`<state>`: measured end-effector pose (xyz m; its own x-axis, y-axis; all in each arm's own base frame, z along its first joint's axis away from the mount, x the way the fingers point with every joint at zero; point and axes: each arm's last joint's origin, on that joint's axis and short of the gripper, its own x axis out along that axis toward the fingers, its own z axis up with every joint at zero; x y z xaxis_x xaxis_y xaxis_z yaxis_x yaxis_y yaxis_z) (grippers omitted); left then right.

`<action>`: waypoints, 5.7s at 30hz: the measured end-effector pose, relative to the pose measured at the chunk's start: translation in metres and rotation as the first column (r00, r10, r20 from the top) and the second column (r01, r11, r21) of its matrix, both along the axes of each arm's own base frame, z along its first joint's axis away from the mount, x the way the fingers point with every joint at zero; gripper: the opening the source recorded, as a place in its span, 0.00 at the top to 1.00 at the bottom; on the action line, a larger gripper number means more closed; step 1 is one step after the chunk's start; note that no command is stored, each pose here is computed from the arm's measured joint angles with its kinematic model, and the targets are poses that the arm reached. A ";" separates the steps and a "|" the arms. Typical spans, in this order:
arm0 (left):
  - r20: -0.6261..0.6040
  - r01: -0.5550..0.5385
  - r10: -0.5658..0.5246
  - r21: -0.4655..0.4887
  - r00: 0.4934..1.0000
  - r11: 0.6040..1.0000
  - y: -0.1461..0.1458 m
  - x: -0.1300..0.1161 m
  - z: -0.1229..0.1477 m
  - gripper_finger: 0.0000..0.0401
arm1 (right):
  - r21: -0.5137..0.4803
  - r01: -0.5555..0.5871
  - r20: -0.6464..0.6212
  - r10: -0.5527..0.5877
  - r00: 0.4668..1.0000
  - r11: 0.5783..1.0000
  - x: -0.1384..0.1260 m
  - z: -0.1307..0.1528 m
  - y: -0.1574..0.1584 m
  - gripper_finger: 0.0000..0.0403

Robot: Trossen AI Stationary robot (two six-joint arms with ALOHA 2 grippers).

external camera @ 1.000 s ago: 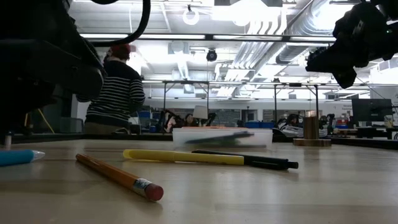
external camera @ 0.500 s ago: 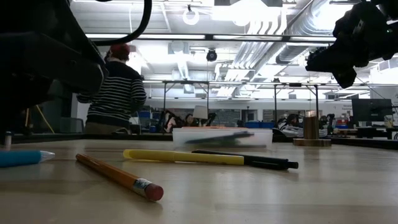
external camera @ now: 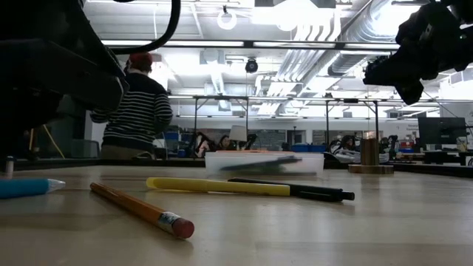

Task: Pick & place school supplies into a supply box
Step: Put the blue pen into the supply box

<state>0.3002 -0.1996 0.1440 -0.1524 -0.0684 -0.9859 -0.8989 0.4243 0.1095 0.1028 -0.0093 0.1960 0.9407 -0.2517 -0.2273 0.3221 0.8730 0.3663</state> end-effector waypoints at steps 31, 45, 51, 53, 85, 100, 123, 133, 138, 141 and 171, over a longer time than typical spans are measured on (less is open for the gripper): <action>0.690 -0.040 -0.147 0.247 0.709 0.968 0.032 -0.018 0.141 0.88 | -0.021 -0.001 -0.018 0.001 1.000 1.000 0.000 -0.001 0.000 0.92; 0.807 -0.009 -0.346 0.399 0.478 0.917 0.041 -0.002 0.172 0.88 | -0.021 -0.002 -0.009 0.002 1.000 1.000 0.000 0.000 0.000 0.92; 0.821 0.009 -0.426 0.458 0.379 0.889 0.058 0.018 0.183 0.88 | -0.002 -0.076 -0.008 0.076 0.997 0.997 0.000 0.000 0.002 0.92; 0.824 0.029 -0.447 0.467 0.348 0.884 0.066 0.024 0.186 0.88 | 0.005 -0.104 -0.007 0.104 0.995 0.995 0.001 0.000 0.003 0.92; 0.882 0.187 -0.415 0.457 -0.224 0.869 0.149 0.063 0.180 0.88 | 0.026 -0.422 0.425 0.372 0.825 0.906 0.024 0.041 0.012 0.87; 0.892 0.173 -0.385 0.429 -0.237 0.887 0.162 0.059 0.159 0.88 | 0.051 -0.459 0.487 0.379 0.787 0.887 0.062 0.035 0.011 0.64; 0.882 0.163 -0.410 0.451 -0.233 0.878 0.178 0.061 0.158 0.88 | 0.010 -0.495 0.346 0.462 0.817 0.869 0.144 0.083 0.010 0.45; 0.886 0.180 -0.411 0.450 -0.216 0.875 0.177 0.061 0.156 0.88 | -0.006 -0.498 0.318 0.474 0.821 0.867 0.159 0.087 0.009 0.47; 0.885 0.180 -0.412 0.451 -0.217 0.874 0.177 0.061 0.156 0.88 | 0.000 -0.498 0.311 0.473 0.824 0.867 0.159 0.086 0.009 0.54; 0.885 0.180 -0.412 0.451 -0.217 0.874 0.177 0.061 0.156 0.88 | 0.001 -0.494 0.309 0.470 0.827 0.869 0.159 0.086 0.009 0.61; 0.905 0.193 -0.415 0.426 -0.097 0.884 0.179 0.060 0.145 0.69 | 0.009 -0.452 0.293 0.430 0.854 0.892 0.159 0.084 0.008 0.95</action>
